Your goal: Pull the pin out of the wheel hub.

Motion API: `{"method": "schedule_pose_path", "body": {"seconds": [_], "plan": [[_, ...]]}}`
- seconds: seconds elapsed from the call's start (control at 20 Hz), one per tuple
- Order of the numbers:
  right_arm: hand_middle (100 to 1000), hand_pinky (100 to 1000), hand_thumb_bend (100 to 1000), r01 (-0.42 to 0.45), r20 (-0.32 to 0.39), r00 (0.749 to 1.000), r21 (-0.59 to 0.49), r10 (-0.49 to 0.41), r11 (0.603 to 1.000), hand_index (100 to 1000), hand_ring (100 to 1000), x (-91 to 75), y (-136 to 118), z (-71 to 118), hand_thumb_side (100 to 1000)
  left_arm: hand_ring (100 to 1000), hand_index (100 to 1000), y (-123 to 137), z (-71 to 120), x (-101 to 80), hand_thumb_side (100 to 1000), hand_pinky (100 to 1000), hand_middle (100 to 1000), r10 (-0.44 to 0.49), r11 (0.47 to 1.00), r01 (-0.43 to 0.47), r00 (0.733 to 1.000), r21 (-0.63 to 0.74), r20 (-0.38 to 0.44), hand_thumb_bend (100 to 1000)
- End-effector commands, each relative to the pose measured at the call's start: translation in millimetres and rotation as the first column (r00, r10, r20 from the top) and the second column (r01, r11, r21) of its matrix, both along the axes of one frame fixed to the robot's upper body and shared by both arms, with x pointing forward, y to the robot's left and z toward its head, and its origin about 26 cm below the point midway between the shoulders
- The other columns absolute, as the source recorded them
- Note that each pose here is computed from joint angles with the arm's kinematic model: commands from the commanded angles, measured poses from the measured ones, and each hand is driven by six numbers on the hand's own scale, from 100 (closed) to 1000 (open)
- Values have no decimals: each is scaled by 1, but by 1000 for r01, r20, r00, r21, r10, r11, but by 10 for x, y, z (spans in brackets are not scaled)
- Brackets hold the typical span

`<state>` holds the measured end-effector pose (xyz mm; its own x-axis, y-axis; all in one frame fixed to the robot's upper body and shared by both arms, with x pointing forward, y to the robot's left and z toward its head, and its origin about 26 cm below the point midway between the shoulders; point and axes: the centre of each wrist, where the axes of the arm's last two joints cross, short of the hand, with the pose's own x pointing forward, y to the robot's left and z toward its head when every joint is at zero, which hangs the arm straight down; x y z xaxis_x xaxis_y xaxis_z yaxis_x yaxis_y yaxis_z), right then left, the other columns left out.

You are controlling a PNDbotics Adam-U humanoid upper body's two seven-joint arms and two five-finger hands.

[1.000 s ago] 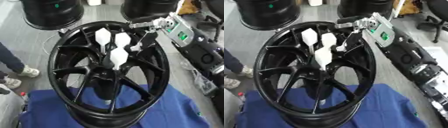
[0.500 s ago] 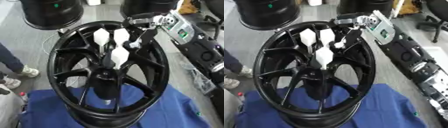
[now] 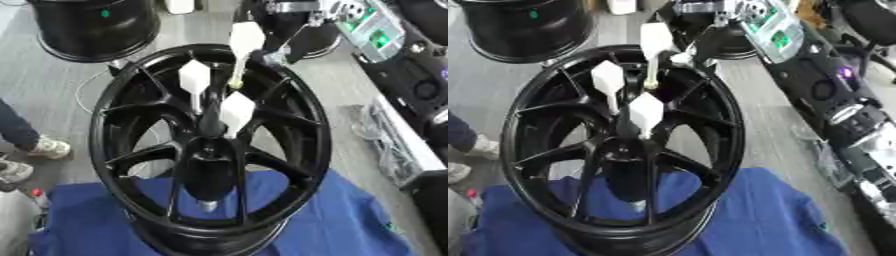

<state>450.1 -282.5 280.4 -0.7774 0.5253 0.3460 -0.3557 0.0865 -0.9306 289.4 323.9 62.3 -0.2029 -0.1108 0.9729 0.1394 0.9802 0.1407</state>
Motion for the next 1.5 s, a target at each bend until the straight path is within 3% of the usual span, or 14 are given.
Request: {"method": "schedule_pose_path", "body": {"seconds": [0.05, 0.2, 0.3, 0.35, 0.5, 0.55, 0.8, 0.85, 0.9, 1.0, 1.2, 1.3, 1.35, 1.5], "plan": [[444, 330, 100, 40, 112, 993, 15, -42, 999, 569, 375, -152, -322, 452, 244, 444, 766, 83, 66, -16, 1000, 581, 583, 20, 999, -21, 1000, 31, 8, 100], [450, 341, 100, 151, 180, 969, 104, -168, 983, 574, 388, -326, -744, 653, 174, 445, 766, 118, 52, -38, 1000, 582, 583, 34, 999, -34, 999, 39, -1, 100], [451, 341, 100, 256, 230, 926, 196, -298, 947, 574, 391, -509, -1139, 724, 137, 445, 766, 140, 46, -51, 1000, 582, 583, 44, 998, -44, 999, 42, -5, 100], [454, 347, 100, 314, 251, 894, 242, -371, 918, 577, 395, -611, -1340, 732, 122, 445, 765, 147, 45, -55, 1000, 582, 583, 48, 998, -48, 999, 42, -6, 100], [463, 354, 100, 514, 298, 727, 361, -619, 778, 586, 399, -927, -1934, 651, 112, 446, 765, 158, 45, -61, 1000, 582, 583, 56, 998, -56, 998, 39, -6, 100], [463, 354, 100, 537, 315, 692, 376, -649, 755, 586, 399, -968, -1993, 621, 112, 446, 765, 156, 46, -60, 1000, 582, 583, 55, 998, -55, 998, 38, -5, 100], [463, 354, 100, 559, 347, 646, 391, -680, 731, 586, 399, -994, -2032, 565, 112, 446, 765, 154, 47, -58, 1000, 582, 583, 53, 998, -53, 999, 37, -5, 100], [633, 364, 1000, 567, 347, 639, 391, -687, 725, 759, 455, -1004, -2054, 561, 100, 447, 765, 158, 48, -60, 1000, 582, 584, 58, 998, -58, 998, 35, -3, 180], [711, 372, 100, 593, 332, 618, 398, -713, 700, 817, 465, -1020, -2121, 509, 402, 447, 765, 174, 58, -66, 1000, 582, 584, 78, 997, -78, 997, 23, 9, 100], [855, 404, 100, 657, 263, 566, 428, -781, 620, 923, 498, -1028, -2275, 254, 629, 448, 765, 214, 101, -61, 1000, 582, 584, 129, 992, -129, 991, -10, 44, 100], [880, 412, 100, 789, 63, 440, 449, -896, 419, 937, 507, -1100, -2562, -446, 661, 448, 765, 244, 131, -56, 1000, 582, 584, 171, 985, -170, 983, -29, 66, 100], [880, 412, 100, 837, -67, 360, 465, -930, 290, 937, 507, -1190, -2683, -847, 661, 448, 765, 234, 127, -51, 1000, 582, 584, 161, 987, -160, 985, -24, 63, 100], [904, 416, 110, 856, -132, 317, 467, -939, 223, 950, 503, -1248, -2733, -1045, 750, 449, 765, 218, 131, -44, 1000, 583, 585, 154, 988, -153, 986, -25, 66, 100], [900, 412, 108, 901, -333, 163, 433, -929, 2, 947, 499, -1487, -2839, -1700, 756, 450, 765, 179, 116, -31, 1000, 583, 585, 130, 991, -129, 990, -24, 63, 100]]}}
